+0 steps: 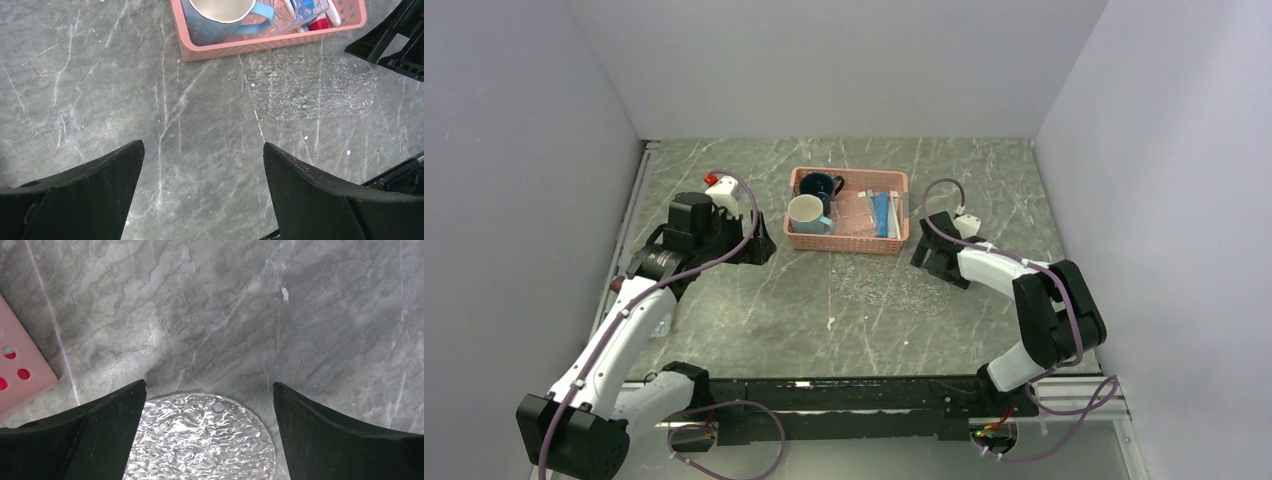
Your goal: Prepare toiletry sets of a toothbrush and toothpaste on the tray
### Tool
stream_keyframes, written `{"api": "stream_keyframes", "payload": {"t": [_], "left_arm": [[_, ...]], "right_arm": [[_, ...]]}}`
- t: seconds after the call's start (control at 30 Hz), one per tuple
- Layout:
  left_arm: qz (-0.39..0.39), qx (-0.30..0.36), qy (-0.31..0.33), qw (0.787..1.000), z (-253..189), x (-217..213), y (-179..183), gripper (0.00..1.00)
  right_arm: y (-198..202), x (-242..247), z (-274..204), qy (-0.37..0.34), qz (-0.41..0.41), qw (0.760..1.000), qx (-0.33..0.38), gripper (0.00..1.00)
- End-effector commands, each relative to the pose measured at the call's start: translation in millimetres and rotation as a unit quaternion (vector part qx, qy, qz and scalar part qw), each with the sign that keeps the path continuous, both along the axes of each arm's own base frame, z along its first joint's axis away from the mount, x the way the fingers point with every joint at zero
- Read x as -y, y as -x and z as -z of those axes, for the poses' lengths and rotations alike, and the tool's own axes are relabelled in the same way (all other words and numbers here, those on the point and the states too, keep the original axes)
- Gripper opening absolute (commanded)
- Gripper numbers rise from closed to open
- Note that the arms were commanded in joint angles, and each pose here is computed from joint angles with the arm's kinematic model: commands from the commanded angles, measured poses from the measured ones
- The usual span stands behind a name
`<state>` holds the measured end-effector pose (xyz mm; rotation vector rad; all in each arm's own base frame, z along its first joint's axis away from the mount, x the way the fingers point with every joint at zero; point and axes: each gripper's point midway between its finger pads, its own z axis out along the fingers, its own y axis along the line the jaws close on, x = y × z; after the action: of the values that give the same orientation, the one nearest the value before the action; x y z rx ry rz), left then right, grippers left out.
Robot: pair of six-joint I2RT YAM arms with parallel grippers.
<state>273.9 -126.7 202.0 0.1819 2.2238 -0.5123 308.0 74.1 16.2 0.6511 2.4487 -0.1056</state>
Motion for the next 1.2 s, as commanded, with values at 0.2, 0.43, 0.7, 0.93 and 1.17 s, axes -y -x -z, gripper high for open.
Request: {"api": "stream_keyframes", "payload": {"t": [0.2,0.43,0.7,0.93,1.17], "left_arm": [[0.011,0.029,0.013,0.999,-15.8,4.6,-1.1,0.95],[0.008,0.034,0.010,0.999,-17.9,2.5,-0.3,0.95],[0.009,0.035,0.011,0.999,-18.6,2.7,0.8,0.95],[0.006,0.027,0.014,1.000,-15.5,2.9,3.6,0.95],[0.013,-0.014,0.030,0.999,3.2,5.5,24.3,0.94]], "right_arm": [[4.4,-27.5,4.6,0.039,-0.052,0.998,-0.020,1.00],[20.0,-40.2,9.0,0.033,-0.085,0.995,-0.025,1.00],[38.1,-64.1,9.3,0.031,-0.143,0.989,-0.022,1.00],[45.2,-92.5,6.0,0.017,-0.196,0.981,-0.007,1.00],[45.9,-115.1,-9.3,0.022,-0.241,0.970,0.011,1.00]]}}
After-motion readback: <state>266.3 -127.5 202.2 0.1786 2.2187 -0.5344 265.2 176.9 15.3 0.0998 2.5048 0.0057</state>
